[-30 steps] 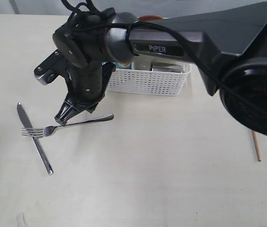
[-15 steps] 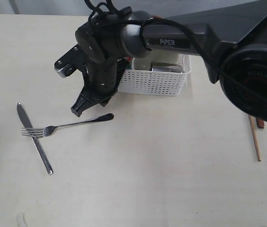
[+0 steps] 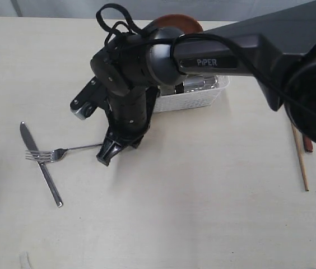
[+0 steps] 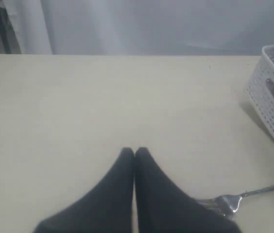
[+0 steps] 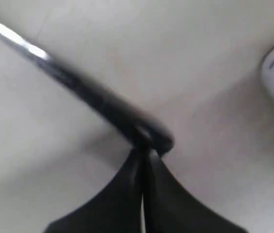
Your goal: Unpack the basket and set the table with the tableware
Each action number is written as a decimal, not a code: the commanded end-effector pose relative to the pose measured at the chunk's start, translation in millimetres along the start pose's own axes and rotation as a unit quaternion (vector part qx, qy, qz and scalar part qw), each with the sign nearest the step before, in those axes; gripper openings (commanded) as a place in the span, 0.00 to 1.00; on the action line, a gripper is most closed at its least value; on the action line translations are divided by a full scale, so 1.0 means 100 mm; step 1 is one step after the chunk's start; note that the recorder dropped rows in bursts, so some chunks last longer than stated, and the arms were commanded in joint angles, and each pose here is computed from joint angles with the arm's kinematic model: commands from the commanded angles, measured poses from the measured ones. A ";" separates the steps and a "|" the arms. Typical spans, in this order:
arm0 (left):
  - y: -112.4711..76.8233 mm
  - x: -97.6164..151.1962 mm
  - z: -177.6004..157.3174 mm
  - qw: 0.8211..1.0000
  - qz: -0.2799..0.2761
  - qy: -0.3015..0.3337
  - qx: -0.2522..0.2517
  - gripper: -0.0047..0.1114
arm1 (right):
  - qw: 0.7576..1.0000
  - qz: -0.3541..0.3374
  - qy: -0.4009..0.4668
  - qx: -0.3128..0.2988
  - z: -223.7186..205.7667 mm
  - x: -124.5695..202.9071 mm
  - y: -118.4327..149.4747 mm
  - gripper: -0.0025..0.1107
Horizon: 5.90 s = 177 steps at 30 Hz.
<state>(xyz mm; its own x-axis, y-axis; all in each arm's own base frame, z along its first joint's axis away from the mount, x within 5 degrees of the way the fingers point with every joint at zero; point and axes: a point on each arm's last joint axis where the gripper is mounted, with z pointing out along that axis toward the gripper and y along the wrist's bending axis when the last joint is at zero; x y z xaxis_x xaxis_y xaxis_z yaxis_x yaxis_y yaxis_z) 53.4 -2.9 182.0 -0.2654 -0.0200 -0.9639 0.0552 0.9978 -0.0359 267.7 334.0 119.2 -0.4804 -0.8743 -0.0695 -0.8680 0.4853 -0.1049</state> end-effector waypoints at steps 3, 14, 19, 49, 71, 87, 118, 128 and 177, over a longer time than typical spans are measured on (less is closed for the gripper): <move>0.00 0.00 0.00 1.000 0.005 -0.006 -0.002 0.04 | 0.998 -0.011 0.037 -0.045 0.01 0.10 0.41 0.02; 0.00 0.00 0.00 1.000 0.005 -0.006 -0.002 0.04 | 0.999 -0.023 0.001 -0.036 -0.30 0.06 0.29 0.02; 0.00 0.00 0.00 1.000 0.005 -0.006 -0.002 0.04 | 0.998 -0.030 -0.040 -0.044 -0.60 -0.02 0.27 0.02; 0.00 0.00 0.00 1.000 0.005 -0.006 -0.002 0.04 | 0.986 -0.095 -0.055 -0.127 0.07 -0.86 0.70 0.02; 0.00 0.00 0.00 1.000 0.005 -0.006 -0.002 0.04 | 0.987 -0.010 -0.156 -0.028 -0.19 -1.18 -0.04 0.02; 0.00 0.00 0.00 1.000 0.005 -0.006 -0.002 0.04 | 0.989 0.016 -0.123 0.076 -1.10 -0.86 0.03 0.02; 0.00 0.00 0.00 1.000 0.005 -0.006 -0.002 0.04 | 0.988 0.008 -0.022 0.152 -0.30 0.43 -0.28 0.02; 0.00 0.00 0.00 1.000 0.005 -0.006 -0.002 0.04 | 0.987 -0.015 -0.108 0.117 -0.20 0.30 -0.47 0.02; 0.00 0.00 0.00 1.000 0.005 -0.006 -0.002 0.04 | 0.995 -0.052 -0.080 0.028 0.05 -0.29 0.70 0.02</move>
<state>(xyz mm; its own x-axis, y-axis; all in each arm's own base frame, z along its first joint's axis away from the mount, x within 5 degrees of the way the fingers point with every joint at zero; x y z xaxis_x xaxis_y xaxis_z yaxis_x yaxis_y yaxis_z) 53.4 -2.9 182.0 -0.2654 -0.0200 -0.9639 0.0552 0.9978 -0.0359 239.6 387.4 117.0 -0.3519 -0.9038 -0.2434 -0.8858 0.4056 -0.2255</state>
